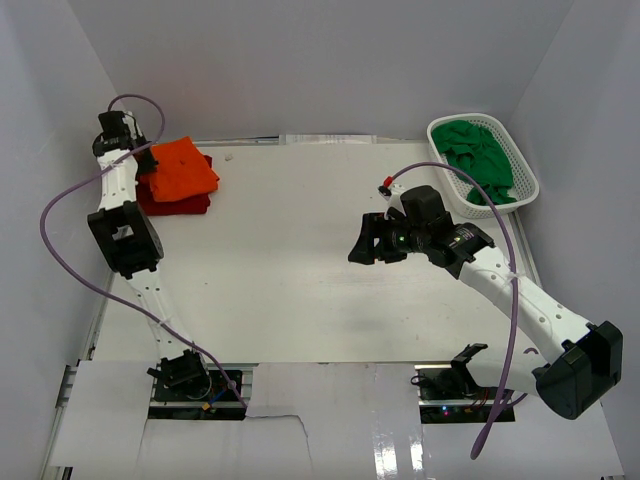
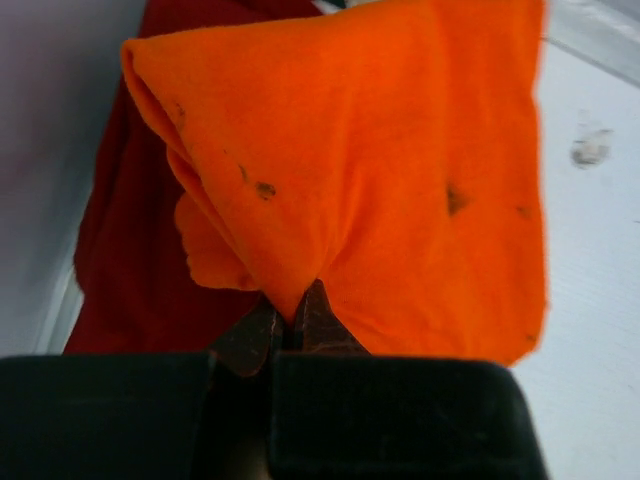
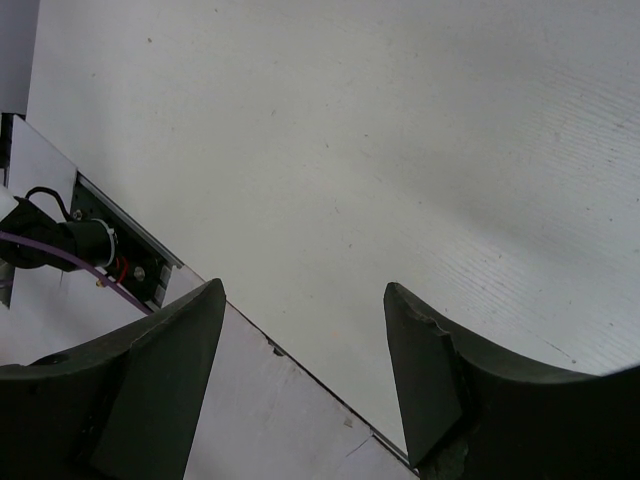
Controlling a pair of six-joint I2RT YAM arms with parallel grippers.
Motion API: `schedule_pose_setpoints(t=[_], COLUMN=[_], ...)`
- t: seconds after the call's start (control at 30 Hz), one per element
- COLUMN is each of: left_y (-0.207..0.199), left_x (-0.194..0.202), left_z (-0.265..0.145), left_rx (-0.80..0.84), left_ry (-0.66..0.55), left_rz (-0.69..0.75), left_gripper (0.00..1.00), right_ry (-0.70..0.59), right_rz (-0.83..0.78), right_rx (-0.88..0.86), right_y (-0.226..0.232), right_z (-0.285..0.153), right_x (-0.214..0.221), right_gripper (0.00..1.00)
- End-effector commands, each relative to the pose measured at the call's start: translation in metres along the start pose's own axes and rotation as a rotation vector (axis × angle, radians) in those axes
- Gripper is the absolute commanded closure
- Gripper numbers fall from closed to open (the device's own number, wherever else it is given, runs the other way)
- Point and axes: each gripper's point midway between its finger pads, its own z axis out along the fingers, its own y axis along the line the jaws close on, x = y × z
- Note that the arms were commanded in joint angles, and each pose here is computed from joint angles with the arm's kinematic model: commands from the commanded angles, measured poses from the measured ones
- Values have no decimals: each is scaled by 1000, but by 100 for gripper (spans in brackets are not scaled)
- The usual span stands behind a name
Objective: Fold and stack the t-shirts
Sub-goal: Put the neatly folded tshirt into the corner of the board with the left arm
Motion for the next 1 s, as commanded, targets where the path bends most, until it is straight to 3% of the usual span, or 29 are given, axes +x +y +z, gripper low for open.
schedule_pose_setpoints(t=[0.0,0.07,0.1,0.13,0.2,0.37,0.5,0.57,0.7,0.97], left_y=[39,44,46,47,53,49,18,14,-17,-117], left_x=[-13,-16,-16,-16,-15,-29,-59,-56,-37,56], left_z=[-10,-8,-7,-7,-8,-28,-76,-93,-124,-197], left_rx=[-209,-244,-256,-267,-308,-315,-294,-324,-234,174], left_ry=[-32,-42,-42,-45,-38,-82,-202,-216,-218,-203], left_rz=[-3,-5,-13,-36,-56,-91,-79,-91,-108,23], left_gripper=[100,100,86,62,2,2,2,2,2,2], right_ry=[-34,-36,-38,-35,-30,-33,-46,-55,-83,-184], right_rz=[-22,-23,-23,-21,-19,-15,-29,-43,-81,-152], right_rx=[-32,-25,-25,-24,-25,-24,-12,-2,45,210], right_y=[6,4,4,4,3,3,1,0,-5,-27], right_z=[-2,-2,-2,-1,0,-1,-2,-2,-7,-24], right_x=[-9,-8,-8,-7,-6,-4,-8,-11,-22,-49], right_gripper=[29,29,29,29,29,29,29,29,28,27])
